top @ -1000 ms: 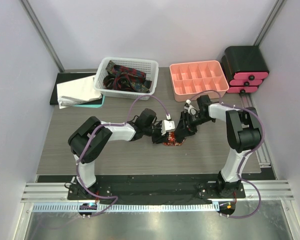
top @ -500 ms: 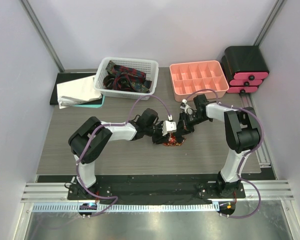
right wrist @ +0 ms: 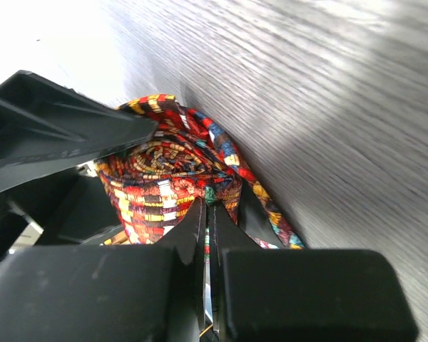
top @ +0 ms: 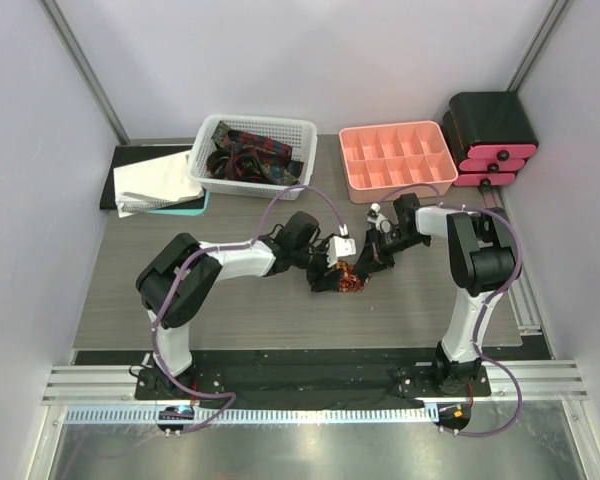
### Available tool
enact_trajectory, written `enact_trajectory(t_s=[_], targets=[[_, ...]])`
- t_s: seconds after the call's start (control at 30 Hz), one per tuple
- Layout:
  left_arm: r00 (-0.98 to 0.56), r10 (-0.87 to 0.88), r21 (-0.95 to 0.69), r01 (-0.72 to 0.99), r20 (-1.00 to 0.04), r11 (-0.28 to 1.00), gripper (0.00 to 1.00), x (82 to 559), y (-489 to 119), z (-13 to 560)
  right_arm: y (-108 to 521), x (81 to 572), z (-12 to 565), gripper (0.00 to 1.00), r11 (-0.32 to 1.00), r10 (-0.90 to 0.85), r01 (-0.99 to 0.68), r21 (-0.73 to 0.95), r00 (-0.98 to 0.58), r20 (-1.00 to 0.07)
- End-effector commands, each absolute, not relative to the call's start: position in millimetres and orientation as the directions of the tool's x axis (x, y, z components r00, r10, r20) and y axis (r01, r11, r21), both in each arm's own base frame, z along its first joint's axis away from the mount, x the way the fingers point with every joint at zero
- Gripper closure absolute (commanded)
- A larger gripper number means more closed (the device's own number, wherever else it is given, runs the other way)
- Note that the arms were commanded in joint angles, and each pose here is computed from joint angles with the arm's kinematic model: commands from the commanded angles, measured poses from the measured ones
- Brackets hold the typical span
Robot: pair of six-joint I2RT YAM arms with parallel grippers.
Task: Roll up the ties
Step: Roll the tie at the center of the board.
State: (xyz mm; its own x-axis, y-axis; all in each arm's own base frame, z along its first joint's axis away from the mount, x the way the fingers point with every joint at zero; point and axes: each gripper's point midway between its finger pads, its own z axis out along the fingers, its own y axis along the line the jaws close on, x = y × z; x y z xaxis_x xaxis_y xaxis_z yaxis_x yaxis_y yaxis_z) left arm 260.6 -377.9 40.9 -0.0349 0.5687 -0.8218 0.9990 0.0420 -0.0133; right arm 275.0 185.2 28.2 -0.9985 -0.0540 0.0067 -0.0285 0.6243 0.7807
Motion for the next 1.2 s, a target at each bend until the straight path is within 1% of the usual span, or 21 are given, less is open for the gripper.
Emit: enact_trajectory(t_s=[0.0,0.17,0.27,0.33,0.37,0.4,0.43,0.5,0.53,0.57,0.6,0.63,0.67,0.7,0.77,0.8,0.83,0.93,1.17], targets=[[-0.038,0.539,-0.035,0.999,-0.841,0.015,0.31,260,-390,57,169,289,1,0.99,0.721,-0.092,-0.122,0.682,-0.992,-0.081],[-0.045,0.538,-0.057,0.998,-0.842,-0.005,0.31,254,-398,52,167,295,-2,0.99,0.730,-0.099,-0.151,0.667,-0.988,-0.115],[-0.054,0.540,-0.062,0.998,-0.840,0.004,0.31,254,-403,49,166,299,-2,0.99,0.733,-0.101,-0.165,0.660,-0.986,-0.134],[-0.068,0.557,-0.065,0.998,-0.828,0.026,0.37,257,-403,41,167,301,-1,0.99,0.733,-0.103,-0.174,0.657,-0.984,-0.146],[-0.073,0.566,-0.068,0.997,-0.821,0.030,0.47,256,-403,37,167,301,0,0.99,0.733,-0.096,-0.167,0.659,-0.985,-0.142],[-0.079,0.584,-0.059,0.997,-0.808,0.053,0.53,259,-400,32,168,305,5,0.98,0.729,-0.090,-0.170,0.663,-0.984,-0.154],[-0.082,0.600,-0.051,0.996,-0.796,0.069,0.59,260,-397,29,168,304,7,0.91,0.727,-0.086,-0.160,0.667,-0.986,-0.143],[-0.086,0.647,-0.057,0.996,-0.758,0.065,0.71,253,-384,18,168,307,21,0.82,0.715,-0.079,-0.161,0.680,-0.985,-0.151],[-0.081,0.671,-0.037,0.996,-0.737,0.080,0.74,255,-376,12,167,305,29,0.70,0.715,-0.074,-0.153,0.682,-0.987,-0.143],[-0.088,0.695,-0.045,0.996,-0.713,0.079,0.78,250,-368,5,163,307,36,0.64,0.714,-0.062,-0.146,0.685,-0.987,-0.146],[-0.087,0.716,-0.051,0.996,-0.693,0.072,0.80,246,-363,0,161,307,41,0.59,0.711,-0.054,-0.139,0.689,-0.988,-0.144],[-0.088,0.731,-0.046,0.996,-0.677,0.077,0.82,245,-359,-2,159,303,50,0.49,0.705,-0.045,-0.127,0.697,-0.990,-0.135],[-0.091,0.744,-0.051,0.996,-0.662,0.077,0.85,244,-355,-5,155,303,53,0.44,0.702,-0.028,-0.110,0.703,-0.992,-0.127],[-0.092,0.751,-0.051,0.996,-0.654,0.077,0.85,243,-354,-6,154,299,55,0.39,0.696,-0.022,-0.099,0.711,-0.993,-0.116],[-0.088,0.763,-0.040,0.996,-0.640,0.081,0.86,245,-353,-9,150,294,61,0.19,0.677,0.002,-0.064,0.733,-0.996,-0.089],[-0.090,0.768,-0.042,0.996,-0.634,0.082,0.85,245,-353,-11,150,289,61,0.16,0.670,0.007,-0.051,0.741,-0.997,-0.074],[-0.089,0.774,-0.042,0.996,-0.627,0.081,0.86,245,-353,-13,151,287,61,0.06,0.665,0.004,-0.052,0.745,-0.997,-0.073],[-0.085,0.775,-0.037,0.996,-0.627,0.079,0.85,248,-358,-14,151,283,58,0.03,0.662,0.006,-0.050,0.748,-0.997,-0.072],[-0.078,0.779,-0.039,0.997,-0.623,0.069,0.85,249,-361,-16,154,279,24,0.03,0.696,-0.006,-0.039,0.717,-0.999,-0.049]])
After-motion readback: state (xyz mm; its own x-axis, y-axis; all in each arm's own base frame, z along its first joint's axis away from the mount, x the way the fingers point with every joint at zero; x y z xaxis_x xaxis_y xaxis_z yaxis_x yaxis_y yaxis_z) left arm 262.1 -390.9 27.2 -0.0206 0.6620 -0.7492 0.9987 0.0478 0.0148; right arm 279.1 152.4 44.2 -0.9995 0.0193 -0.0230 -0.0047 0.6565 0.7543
